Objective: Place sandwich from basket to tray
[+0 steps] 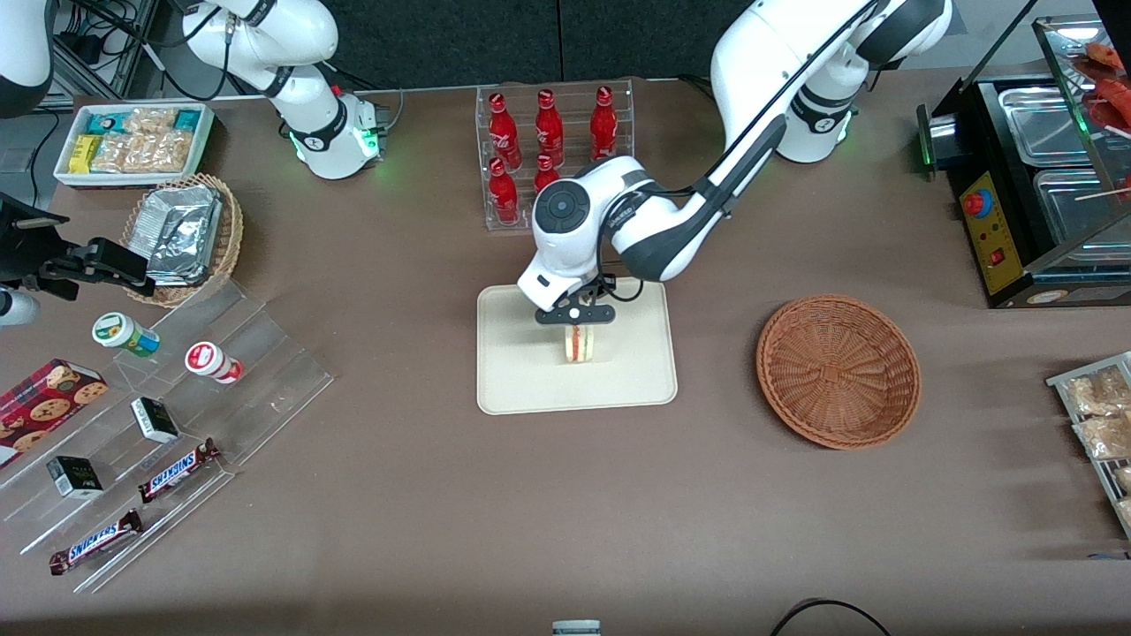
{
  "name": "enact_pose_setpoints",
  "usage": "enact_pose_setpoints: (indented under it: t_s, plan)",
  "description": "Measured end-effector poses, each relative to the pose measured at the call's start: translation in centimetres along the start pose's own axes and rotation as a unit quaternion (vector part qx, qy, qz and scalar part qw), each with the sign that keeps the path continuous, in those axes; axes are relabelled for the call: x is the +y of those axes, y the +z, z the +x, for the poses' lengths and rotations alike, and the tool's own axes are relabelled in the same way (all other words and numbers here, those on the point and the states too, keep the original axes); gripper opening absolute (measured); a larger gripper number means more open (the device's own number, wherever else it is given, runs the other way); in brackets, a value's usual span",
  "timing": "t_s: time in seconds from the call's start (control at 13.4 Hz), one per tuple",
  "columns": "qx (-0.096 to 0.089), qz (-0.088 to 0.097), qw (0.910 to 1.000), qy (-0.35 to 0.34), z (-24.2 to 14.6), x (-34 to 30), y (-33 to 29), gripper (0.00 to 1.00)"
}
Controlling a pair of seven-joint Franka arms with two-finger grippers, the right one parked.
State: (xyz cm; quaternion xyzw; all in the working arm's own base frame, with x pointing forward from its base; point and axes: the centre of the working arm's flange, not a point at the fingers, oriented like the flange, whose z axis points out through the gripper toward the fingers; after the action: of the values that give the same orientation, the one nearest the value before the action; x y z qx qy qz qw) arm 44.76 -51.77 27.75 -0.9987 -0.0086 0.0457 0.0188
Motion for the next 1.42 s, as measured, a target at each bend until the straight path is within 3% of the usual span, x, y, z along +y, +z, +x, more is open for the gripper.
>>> enact_pose_setpoints:
  t_s: [0.75,1.12,1.27,1.42]
  plan:
    - [-0.003,0.01,0.9999,-0.012,-0.5,1.1,3.5,0.15]
    - [0.009,-0.002,0.9997,-0.023,0.7,1.2,1.7,0.63]
    - [0.02,0.0,0.9989,-0.041,2.2,0.5,-1.6,0.85]
    - [0.027,0.002,0.9964,-0.08,3.9,-1.8,-6.5,1.0]
